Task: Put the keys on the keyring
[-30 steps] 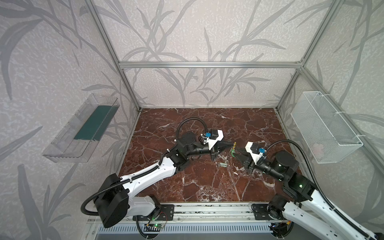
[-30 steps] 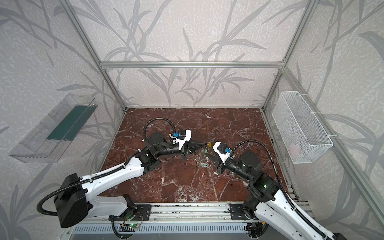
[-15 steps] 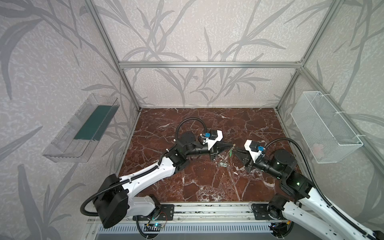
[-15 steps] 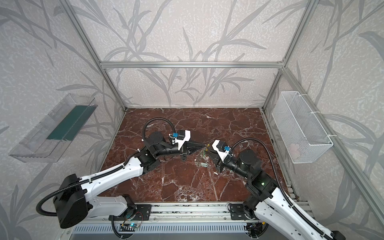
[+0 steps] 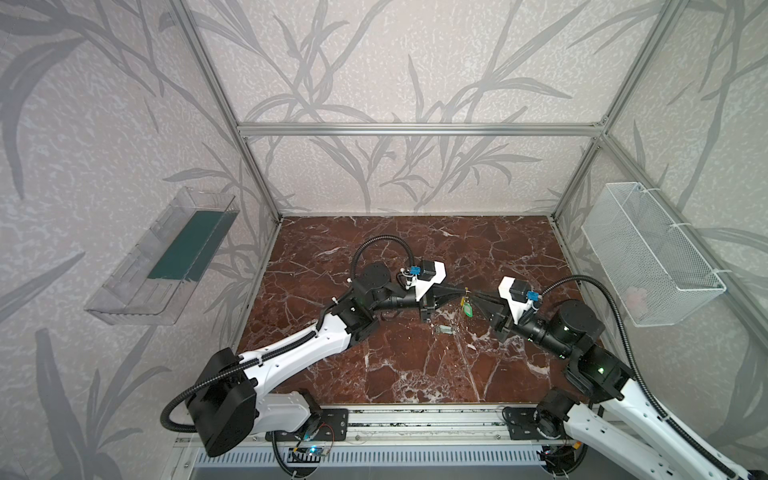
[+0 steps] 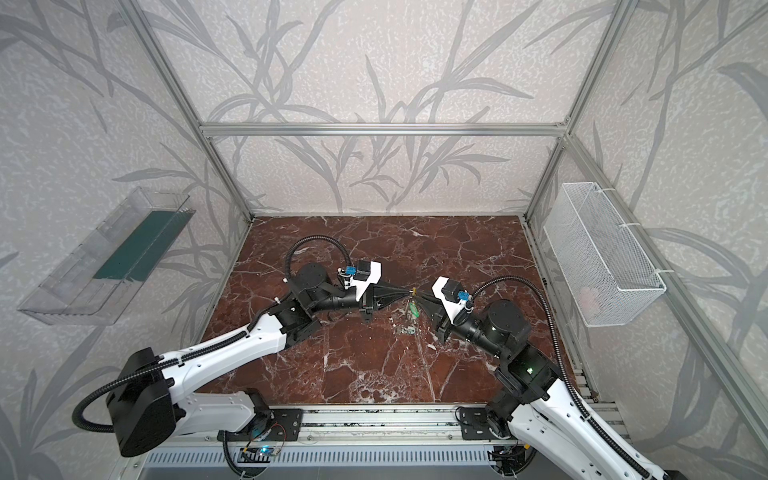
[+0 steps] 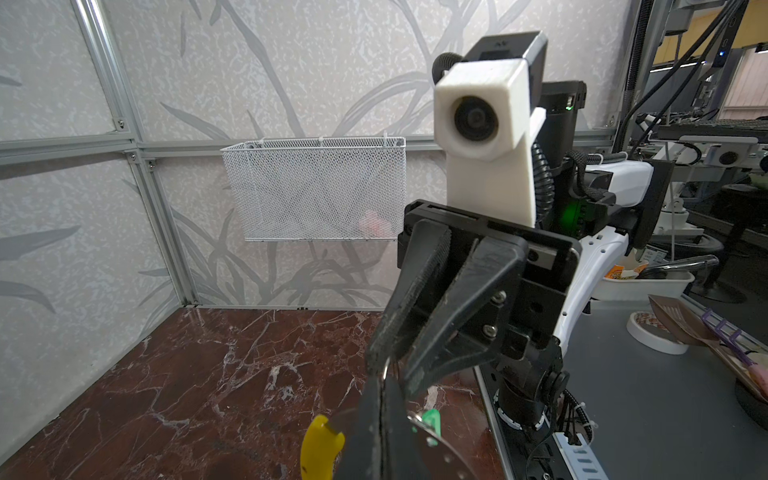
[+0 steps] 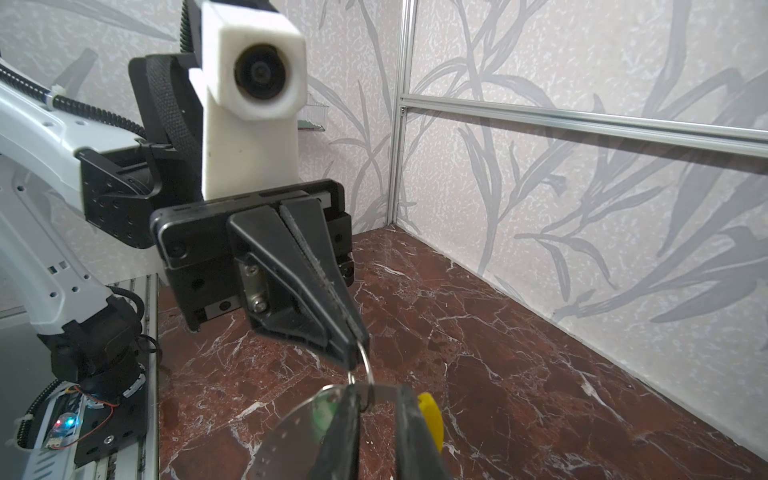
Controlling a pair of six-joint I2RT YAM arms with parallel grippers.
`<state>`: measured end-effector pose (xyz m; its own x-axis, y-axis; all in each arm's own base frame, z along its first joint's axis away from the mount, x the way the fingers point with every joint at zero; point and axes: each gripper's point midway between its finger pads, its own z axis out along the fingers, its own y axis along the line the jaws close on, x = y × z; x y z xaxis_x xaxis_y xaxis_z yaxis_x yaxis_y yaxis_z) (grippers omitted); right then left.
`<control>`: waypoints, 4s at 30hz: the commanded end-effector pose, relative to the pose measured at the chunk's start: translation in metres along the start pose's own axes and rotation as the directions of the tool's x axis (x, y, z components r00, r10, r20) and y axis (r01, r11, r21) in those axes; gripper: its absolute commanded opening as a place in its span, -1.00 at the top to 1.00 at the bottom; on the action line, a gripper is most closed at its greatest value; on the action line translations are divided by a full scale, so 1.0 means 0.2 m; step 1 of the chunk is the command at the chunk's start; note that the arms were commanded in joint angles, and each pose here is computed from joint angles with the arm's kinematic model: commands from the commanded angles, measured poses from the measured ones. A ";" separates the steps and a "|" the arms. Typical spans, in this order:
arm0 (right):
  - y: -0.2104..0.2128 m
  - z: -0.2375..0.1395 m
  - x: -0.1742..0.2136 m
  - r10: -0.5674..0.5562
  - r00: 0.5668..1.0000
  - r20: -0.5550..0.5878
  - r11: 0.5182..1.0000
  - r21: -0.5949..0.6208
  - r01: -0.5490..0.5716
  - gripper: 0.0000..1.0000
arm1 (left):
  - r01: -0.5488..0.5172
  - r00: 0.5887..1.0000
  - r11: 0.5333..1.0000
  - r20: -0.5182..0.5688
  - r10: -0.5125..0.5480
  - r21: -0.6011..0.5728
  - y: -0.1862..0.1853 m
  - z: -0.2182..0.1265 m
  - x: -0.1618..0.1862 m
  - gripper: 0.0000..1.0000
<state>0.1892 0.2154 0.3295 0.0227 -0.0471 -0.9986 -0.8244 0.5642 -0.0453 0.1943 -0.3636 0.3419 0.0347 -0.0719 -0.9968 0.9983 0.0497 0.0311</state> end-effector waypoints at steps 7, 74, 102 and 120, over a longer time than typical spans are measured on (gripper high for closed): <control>0.01 0.02 -0.02 0.014 1.000 0.020 1.000 -0.025 -0.014 0.76 | -0.034 0.999 0.999 0.024 0.034 0.027 -0.03 -0.01 -0.06 1.00; -0.11 -0.06 0.17 0.025 0.963 -0.269 0.997 0.077 -0.005 0.18 | -0.275 0.912 0.961 -0.321 0.255 -0.020 0.03 0.01 0.07 1.00; -0.05 0.06 0.15 0.071 0.981 -0.180 0.997 -0.028 -0.077 0.71 | -0.179 0.974 0.976 -0.163 0.158 -0.124 0.05 0.01 -0.08 1.00; 0.04 0.02 0.08 0.030 0.978 -0.207 0.990 -0.129 -0.057 1.00 | -0.101 0.980 0.994 -0.167 0.105 0.028 -0.07 0.00 0.00 1.00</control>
<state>0.1932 0.2207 0.2966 -0.1462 -0.2064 -0.9675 -0.8721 0.4886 0.0275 0.1919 -0.3686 0.3364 0.1193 0.1154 -0.9861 0.9890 0.0733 0.1282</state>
